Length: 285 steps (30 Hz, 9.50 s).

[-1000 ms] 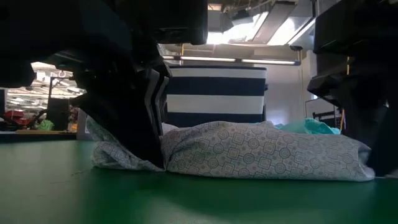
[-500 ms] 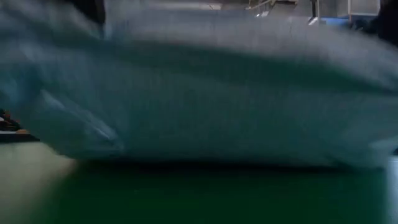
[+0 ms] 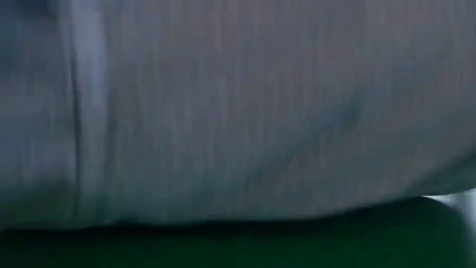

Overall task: Fold laundry
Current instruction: Fold the white polo shirt, then stack the white polo shirt on top of the blue short

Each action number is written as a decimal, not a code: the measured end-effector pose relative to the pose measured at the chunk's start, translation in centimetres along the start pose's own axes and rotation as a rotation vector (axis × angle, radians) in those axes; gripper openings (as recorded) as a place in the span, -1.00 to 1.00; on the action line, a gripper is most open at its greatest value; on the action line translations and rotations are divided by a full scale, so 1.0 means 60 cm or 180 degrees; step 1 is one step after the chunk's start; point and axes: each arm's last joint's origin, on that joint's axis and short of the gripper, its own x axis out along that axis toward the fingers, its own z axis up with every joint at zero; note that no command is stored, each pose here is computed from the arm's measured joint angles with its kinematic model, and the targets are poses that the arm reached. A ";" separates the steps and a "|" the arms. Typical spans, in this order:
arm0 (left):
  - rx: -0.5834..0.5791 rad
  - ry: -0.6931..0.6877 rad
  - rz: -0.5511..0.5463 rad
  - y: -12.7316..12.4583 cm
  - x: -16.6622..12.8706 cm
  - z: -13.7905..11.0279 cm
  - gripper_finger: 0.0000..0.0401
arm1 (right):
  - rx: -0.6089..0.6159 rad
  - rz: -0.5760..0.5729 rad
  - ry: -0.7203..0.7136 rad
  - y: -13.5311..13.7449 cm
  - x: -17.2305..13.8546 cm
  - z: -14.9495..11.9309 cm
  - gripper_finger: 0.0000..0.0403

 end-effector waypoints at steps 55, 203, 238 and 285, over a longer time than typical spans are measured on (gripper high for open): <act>-0.0457 -0.0819 0.1389 0.192 -0.080 -0.011 -0.28 | 0.1041 -0.0821 -0.1356 -0.375 0.060 0.052 0.00; -0.1292 0.0212 0.0118 0.512 0.006 -0.056 -0.63 | 0.3706 -0.0189 0.0075 -0.198 0.193 -0.038 0.00; -0.1094 0.0038 0.0109 0.561 -0.027 -0.019 -0.08 | 0.5768 -0.0537 -0.1559 -0.126 0.235 -0.059 0.70; -0.1281 0.0046 -0.0136 0.604 -0.037 -0.031 0.22 | 0.5453 -0.0949 -0.2439 -0.184 0.284 -0.054 -0.65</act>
